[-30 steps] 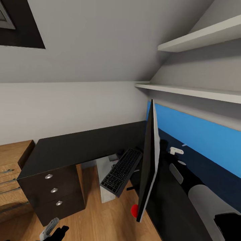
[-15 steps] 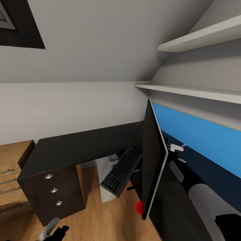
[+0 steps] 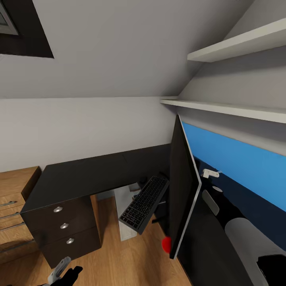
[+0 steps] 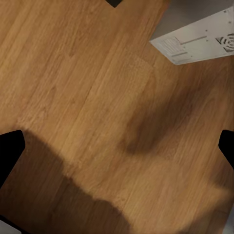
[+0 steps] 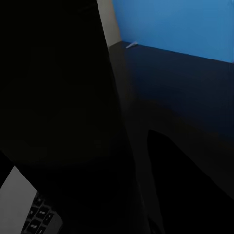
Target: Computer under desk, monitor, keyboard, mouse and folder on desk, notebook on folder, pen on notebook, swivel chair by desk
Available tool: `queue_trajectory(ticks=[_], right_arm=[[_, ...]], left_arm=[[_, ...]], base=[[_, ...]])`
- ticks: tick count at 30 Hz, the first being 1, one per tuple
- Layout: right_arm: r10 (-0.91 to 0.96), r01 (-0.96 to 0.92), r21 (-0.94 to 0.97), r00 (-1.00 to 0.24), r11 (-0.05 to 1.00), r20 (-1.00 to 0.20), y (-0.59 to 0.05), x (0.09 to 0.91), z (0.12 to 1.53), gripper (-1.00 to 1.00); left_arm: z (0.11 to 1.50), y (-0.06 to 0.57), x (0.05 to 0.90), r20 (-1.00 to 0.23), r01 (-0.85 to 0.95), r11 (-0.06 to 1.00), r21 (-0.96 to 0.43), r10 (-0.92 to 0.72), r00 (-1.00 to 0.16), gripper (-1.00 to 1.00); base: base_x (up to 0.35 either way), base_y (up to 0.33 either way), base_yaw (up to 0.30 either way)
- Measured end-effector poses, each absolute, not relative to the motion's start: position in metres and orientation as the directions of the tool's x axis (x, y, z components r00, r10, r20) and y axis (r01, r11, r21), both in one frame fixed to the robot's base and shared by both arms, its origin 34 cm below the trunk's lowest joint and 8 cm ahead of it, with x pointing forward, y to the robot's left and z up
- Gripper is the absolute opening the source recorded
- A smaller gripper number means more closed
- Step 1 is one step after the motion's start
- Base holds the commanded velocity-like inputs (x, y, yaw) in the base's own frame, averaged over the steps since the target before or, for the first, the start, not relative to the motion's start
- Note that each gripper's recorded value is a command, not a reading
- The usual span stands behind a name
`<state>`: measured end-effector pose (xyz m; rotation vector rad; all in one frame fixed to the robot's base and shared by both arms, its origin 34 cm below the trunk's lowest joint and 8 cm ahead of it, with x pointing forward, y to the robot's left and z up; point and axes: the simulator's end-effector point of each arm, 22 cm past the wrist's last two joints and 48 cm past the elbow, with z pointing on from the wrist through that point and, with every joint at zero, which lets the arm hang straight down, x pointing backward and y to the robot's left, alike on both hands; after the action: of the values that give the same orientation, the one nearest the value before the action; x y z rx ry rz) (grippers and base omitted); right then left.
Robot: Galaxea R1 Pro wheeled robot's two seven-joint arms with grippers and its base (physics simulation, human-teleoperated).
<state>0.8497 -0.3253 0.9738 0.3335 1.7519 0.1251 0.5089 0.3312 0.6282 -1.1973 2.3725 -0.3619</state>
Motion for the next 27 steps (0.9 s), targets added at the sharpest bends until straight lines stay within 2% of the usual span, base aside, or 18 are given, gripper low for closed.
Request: queue_trajectory(ticks=[5, 12, 22, 27], right_arm=[[0.283, 0.130, 0.262, -0.179, 0.956, -0.942, -0.319, 0.849, 0.983, -1.00], [0.274, 0.089, 0.260, -0.232, 0.962, -0.933, -0.301, 0.838, 0.977, -1.00], [0.263, 0.072, 0.254, -0.204, 0.965, -0.943, -0.297, 0.839, 0.992, -1.00], [0.263, 0.067, 0.255, -0.198, 0.965, -0.944, -0.296, 0.838, 0.995, -1.00]], left_arm=[[0.628, 0.326, 0.509, -0.282, -0.680, 0.604, -0.416, -0.797, -0.535, 1.00], [0.627, 0.323, 0.509, -0.282, -0.674, 0.612, -0.413, -0.790, -0.545, 1.00], [0.627, 0.323, 0.509, -0.282, -0.674, 0.611, -0.415, -0.791, -0.543, 1.00], [0.628, 0.322, 0.510, -0.282, -0.671, 0.612, -0.419, -0.790, -0.544, 1.00]], base=[[-0.078, -0.076, 0.000], [-0.233, -0.196, 0.000], [-0.247, -0.035, 0.000], [-0.126, -0.070, 0.000]])
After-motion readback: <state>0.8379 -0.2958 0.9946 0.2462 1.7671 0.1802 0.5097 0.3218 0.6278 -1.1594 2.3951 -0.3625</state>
